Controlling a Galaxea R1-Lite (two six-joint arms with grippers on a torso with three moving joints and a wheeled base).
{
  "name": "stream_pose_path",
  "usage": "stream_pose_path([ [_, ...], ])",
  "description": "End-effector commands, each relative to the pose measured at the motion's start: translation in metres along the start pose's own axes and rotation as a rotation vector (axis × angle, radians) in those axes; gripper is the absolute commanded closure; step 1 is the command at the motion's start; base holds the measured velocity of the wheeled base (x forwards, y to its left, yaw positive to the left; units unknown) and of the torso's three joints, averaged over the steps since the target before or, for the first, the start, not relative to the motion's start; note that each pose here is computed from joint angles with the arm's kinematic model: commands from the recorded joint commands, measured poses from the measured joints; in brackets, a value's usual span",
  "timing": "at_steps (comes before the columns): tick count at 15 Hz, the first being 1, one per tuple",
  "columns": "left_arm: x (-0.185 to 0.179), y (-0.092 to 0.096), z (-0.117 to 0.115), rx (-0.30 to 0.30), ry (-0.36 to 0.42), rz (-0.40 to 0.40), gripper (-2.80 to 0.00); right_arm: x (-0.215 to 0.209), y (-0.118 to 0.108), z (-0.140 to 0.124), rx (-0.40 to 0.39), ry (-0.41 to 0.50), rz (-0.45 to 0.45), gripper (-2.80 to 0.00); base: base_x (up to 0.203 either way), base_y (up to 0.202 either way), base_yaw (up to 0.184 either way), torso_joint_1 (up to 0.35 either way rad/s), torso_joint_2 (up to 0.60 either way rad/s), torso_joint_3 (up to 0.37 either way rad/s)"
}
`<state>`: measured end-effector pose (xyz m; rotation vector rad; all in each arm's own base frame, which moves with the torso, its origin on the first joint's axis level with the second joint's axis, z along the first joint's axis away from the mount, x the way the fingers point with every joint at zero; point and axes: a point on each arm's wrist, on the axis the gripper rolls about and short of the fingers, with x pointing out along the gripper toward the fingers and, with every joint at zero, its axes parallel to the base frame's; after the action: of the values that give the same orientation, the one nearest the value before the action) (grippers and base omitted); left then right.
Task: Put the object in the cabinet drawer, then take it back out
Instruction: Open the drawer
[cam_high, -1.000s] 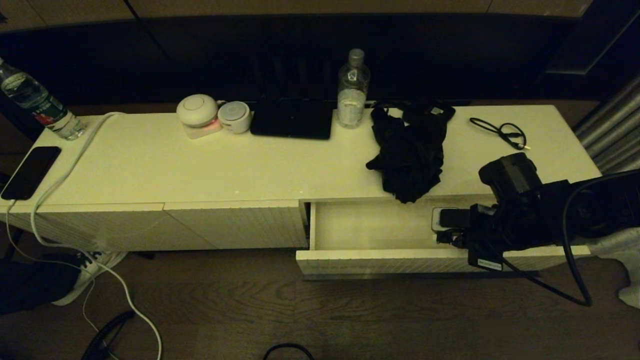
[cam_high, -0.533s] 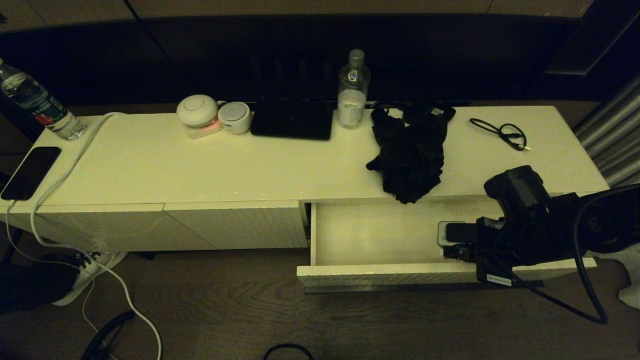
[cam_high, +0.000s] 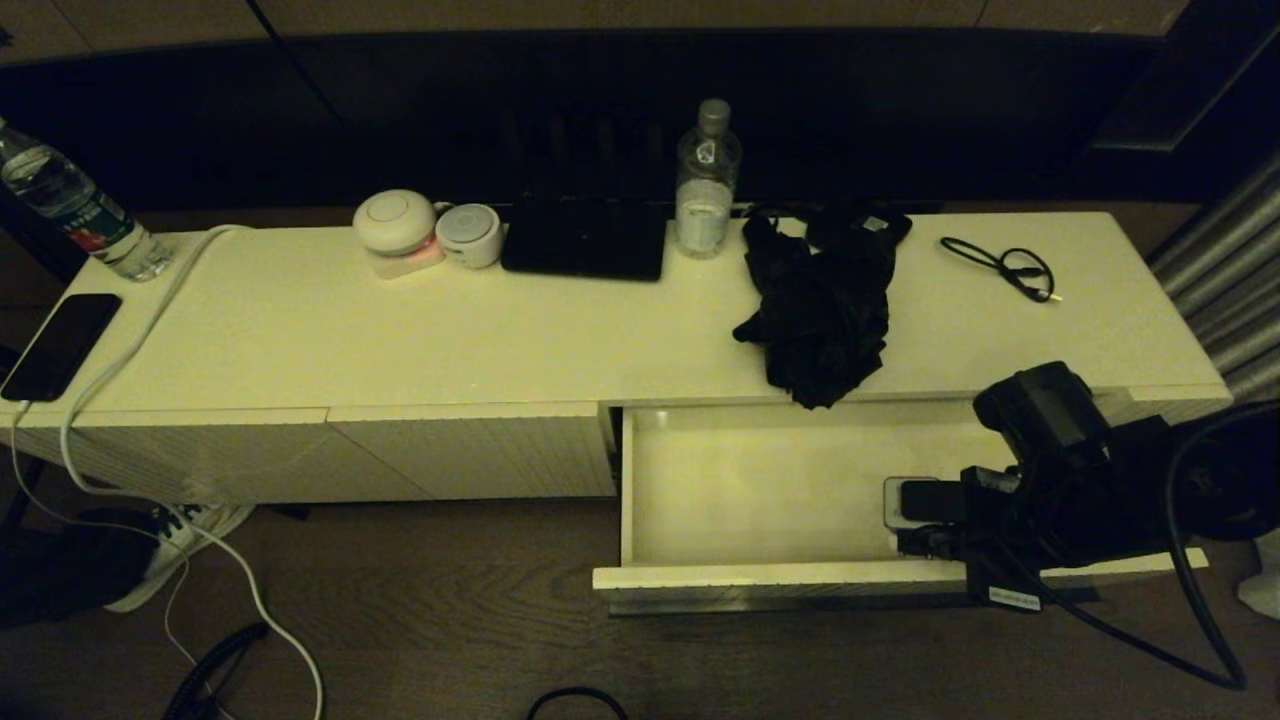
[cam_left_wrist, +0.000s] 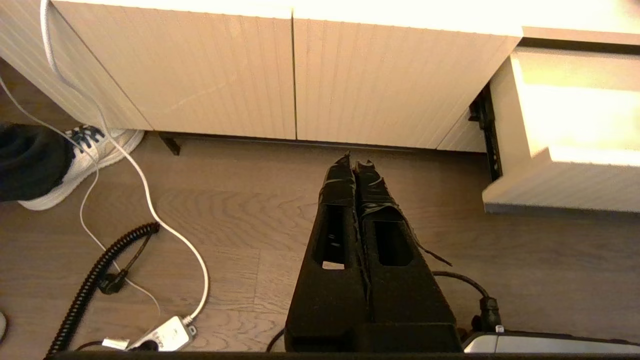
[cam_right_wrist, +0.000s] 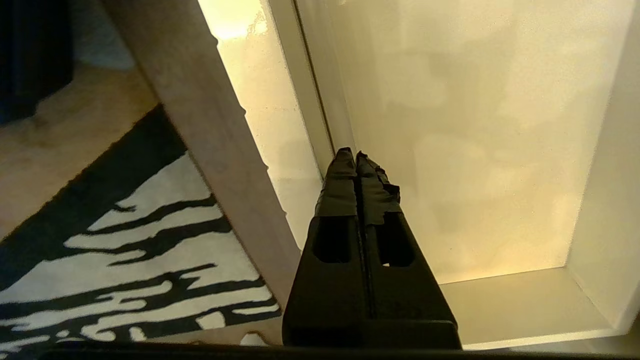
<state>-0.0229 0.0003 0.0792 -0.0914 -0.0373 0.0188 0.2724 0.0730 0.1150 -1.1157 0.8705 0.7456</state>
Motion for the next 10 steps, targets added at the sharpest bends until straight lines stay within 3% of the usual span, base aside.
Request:
stream_pose_path([
  [1,0.0,0.0,0.0,-0.001,-0.002,0.001,0.0,-0.003,0.006,-0.003,-0.008,0.008,0.016,0.0,0.0,0.0,0.0,0.0,0.0,0.0],
  [6,0.0,0.0,0.0,-0.001,-0.002,0.001,0.0,-0.018,0.008,-0.005,-0.007,-0.012,-0.017,0.0,0.0,0.0,0.0,0.0,0.0,0.0],
  [10,0.0,0.0,0.0,-0.001,-0.002,0.001,0.0,-0.066,0.009,-0.007,0.053,-0.09,-0.151,0.0,0.0,0.0,0.0,0.0,0.0,0.0],
])
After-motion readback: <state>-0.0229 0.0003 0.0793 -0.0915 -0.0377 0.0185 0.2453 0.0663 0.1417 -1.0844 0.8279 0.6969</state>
